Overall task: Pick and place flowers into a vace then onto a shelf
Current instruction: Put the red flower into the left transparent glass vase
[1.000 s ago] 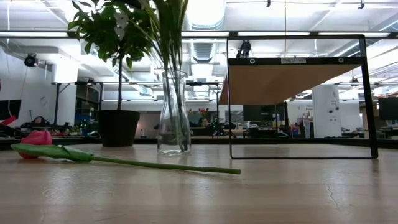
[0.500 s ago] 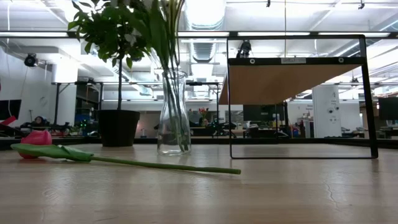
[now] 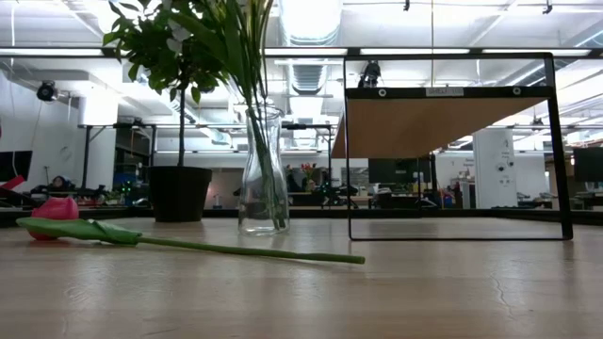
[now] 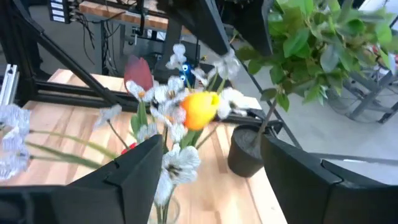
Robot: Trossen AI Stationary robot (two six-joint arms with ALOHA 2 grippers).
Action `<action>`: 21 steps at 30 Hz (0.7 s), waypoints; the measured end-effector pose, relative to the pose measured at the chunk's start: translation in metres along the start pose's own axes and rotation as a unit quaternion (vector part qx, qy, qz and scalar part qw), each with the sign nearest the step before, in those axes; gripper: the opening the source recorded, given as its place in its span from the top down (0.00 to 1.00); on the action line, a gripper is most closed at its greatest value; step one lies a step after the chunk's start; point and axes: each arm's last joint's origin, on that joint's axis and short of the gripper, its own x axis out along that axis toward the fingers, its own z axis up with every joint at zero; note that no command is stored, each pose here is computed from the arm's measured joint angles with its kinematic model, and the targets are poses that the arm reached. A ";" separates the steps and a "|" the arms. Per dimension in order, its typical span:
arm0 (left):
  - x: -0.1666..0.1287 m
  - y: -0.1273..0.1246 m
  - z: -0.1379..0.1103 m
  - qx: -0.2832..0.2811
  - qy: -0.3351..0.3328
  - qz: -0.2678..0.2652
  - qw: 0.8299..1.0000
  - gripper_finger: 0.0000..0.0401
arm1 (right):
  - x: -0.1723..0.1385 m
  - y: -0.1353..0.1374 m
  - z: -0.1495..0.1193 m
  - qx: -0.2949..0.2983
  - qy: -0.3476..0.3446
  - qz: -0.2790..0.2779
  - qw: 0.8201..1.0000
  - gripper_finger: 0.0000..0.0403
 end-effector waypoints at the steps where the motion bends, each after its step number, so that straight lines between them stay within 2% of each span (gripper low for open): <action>1: -0.003 0.001 0.001 0.003 -0.003 -0.002 1.000 0.00 | -0.003 -0.001 -0.003 0.004 0.001 0.000 1.000 0.36; 4: -0.013 0.006 0.002 0.011 -0.004 -0.023 1.000 0.00 | -0.012 -0.002 -0.012 0.016 0.004 0.001 1.000 0.38; 10: -0.041 0.012 -0.003 0.028 0.019 -0.114 0.993 0.00 | -0.039 -0.007 -0.036 0.038 -0.017 0.000 0.999 0.40; 16: -0.068 0.020 -0.017 -0.016 0.059 -0.146 0.987 0.00 | -0.069 -0.012 -0.065 0.032 -0.052 -0.006 0.998 0.41; 21: -0.082 0.031 -0.032 -0.075 0.129 -0.130 0.980 0.00 | -0.091 -0.017 -0.084 0.033 -0.069 -0.008 0.997 0.41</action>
